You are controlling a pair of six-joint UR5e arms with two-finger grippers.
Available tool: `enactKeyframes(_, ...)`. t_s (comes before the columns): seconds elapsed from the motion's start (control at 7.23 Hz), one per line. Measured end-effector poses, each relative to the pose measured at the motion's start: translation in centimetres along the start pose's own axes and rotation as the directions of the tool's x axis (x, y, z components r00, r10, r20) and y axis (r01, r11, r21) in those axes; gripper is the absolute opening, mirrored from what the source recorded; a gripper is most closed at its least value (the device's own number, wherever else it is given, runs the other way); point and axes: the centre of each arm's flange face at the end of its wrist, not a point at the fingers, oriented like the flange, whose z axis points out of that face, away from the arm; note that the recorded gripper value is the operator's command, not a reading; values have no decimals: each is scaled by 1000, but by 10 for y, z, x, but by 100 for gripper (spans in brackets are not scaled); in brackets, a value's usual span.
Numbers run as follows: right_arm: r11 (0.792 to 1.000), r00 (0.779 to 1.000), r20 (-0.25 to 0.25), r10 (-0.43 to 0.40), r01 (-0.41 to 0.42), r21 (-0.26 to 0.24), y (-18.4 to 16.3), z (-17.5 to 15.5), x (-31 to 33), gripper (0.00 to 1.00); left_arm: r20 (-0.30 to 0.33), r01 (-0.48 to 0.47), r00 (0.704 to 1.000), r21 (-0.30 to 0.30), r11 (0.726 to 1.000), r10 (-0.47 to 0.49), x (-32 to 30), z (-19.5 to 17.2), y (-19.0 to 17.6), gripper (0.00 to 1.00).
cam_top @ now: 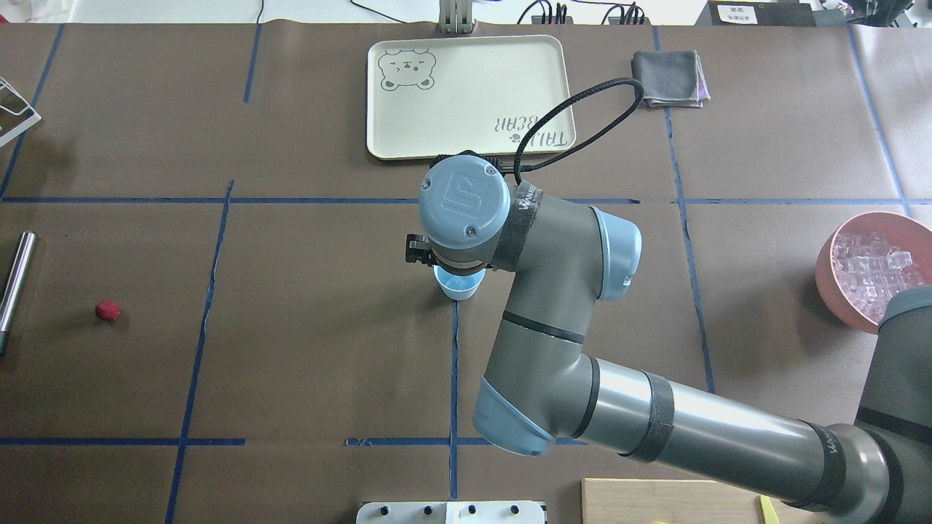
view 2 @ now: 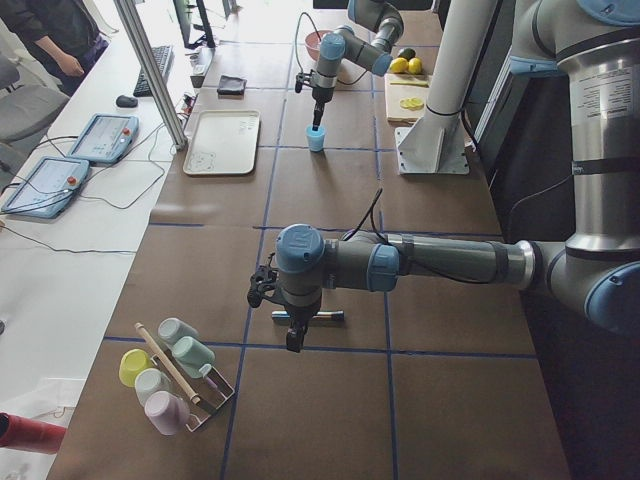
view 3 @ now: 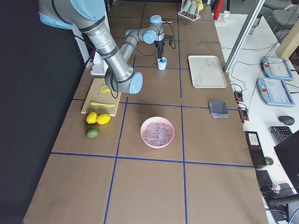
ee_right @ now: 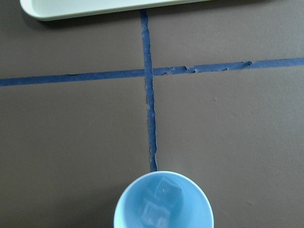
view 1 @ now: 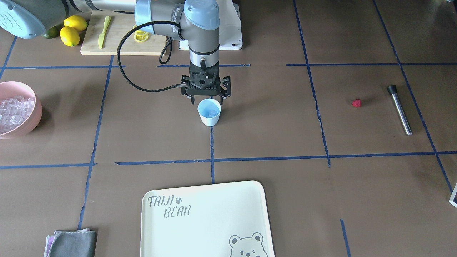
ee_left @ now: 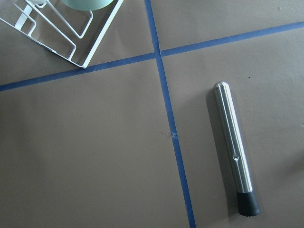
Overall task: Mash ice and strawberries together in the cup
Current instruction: 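Carry the ice cube over the cup and open the right gripper, then move the right gripper back to the pink bowl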
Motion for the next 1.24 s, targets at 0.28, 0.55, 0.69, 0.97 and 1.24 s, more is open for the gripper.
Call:
enactKeyframes(0.28, 1000, 1000, 1, -7, 7, -1, -16, -5, 15, 99, 0, -3, 1000, 3, 1000, 3, 1, -1, -1, 100)
enactKeyframes(0.55, 997, 997, 2, -80, 80, -21, -57, -17, 97, 99, 1, -4, 1000, 4, 1000, 4, 2, -2, -2, 100)
enactKeyframes(0.69, 990, 991, 8, -136, 136, -41, -83, -30, 162, 99, 1, -6, 1000, 4, 1000, 6, 2, -2, -2, 100)
enactKeyframes(0.97, 961, 965, 2, -262, 261, -88, -125, -52, 305, 99, 1, -6, 1000, 5, 1000, 6, 3, -2, -3, 100)
enactKeyframes(1.24, 924, 932, -8, -363, 359, -132, -146, -65, 431, 99, 1, -7, 1000, 6, 1000, 7, 3, -3, -3, 100)
